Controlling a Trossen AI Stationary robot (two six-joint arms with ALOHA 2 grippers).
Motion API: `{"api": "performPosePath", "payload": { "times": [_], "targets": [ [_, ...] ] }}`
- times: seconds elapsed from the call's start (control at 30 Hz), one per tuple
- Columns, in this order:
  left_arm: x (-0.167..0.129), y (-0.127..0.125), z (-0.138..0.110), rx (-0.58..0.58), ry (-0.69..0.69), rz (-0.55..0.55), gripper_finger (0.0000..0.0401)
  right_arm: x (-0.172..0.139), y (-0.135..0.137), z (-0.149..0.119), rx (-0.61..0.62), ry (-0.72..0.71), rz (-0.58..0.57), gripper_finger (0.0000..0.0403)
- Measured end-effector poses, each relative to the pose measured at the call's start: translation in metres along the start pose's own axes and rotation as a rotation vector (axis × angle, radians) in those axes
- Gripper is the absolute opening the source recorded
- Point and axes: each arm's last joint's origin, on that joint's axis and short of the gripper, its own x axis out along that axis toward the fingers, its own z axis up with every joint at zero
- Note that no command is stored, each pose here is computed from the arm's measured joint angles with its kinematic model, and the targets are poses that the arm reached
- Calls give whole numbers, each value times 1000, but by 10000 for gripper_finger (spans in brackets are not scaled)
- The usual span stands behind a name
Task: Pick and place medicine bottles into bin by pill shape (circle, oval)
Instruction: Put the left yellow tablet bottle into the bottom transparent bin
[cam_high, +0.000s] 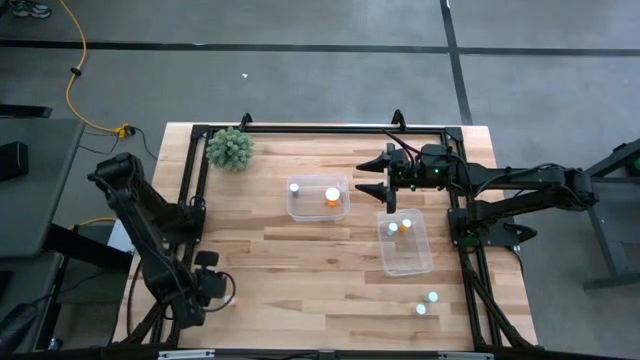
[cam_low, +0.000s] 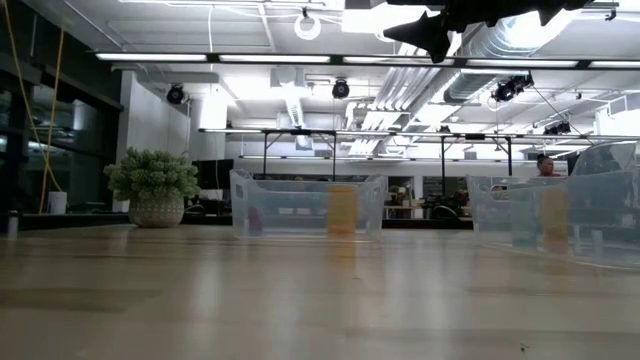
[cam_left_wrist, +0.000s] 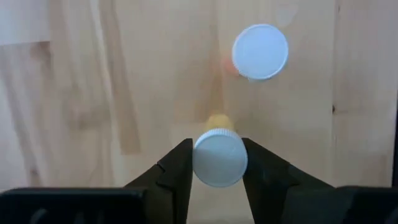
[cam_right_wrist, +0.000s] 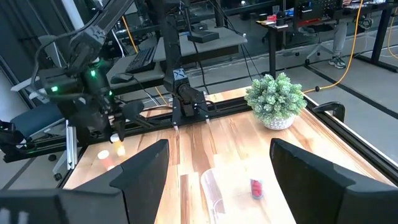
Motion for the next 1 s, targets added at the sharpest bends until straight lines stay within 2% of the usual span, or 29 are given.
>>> {"api": "performPosePath", "payload": {
  "times": [0.13, 0.23, 0.47, 0.63, 0.8, 1.0],
  "targets": [
    [-24, 23, 1, -59, -46, 17, 115, 0, 0, 0, 24, 1, 0, 272],
    [-51, 50, 3, -113, -138, 79, 116, 0, 0, 0, 24, 1, 0, 272],
    [-121, 113, 15, -250, -541, 285, 116, 0, 0, 0, 52, 1, 0, 272],
    [-146, 140, 32, -344, -774, 419, 117, 0, 0, 0, 75, 1, 0, 272],
    [-157, 154, 60, -404, -919, 412, 117, 0, 0, 0, 75, 0, 0, 272],
    [-164, 163, 106, -339, -1095, 347, 117, 0, 0, 0, 75, -3, 4, 272]
  ]
}}
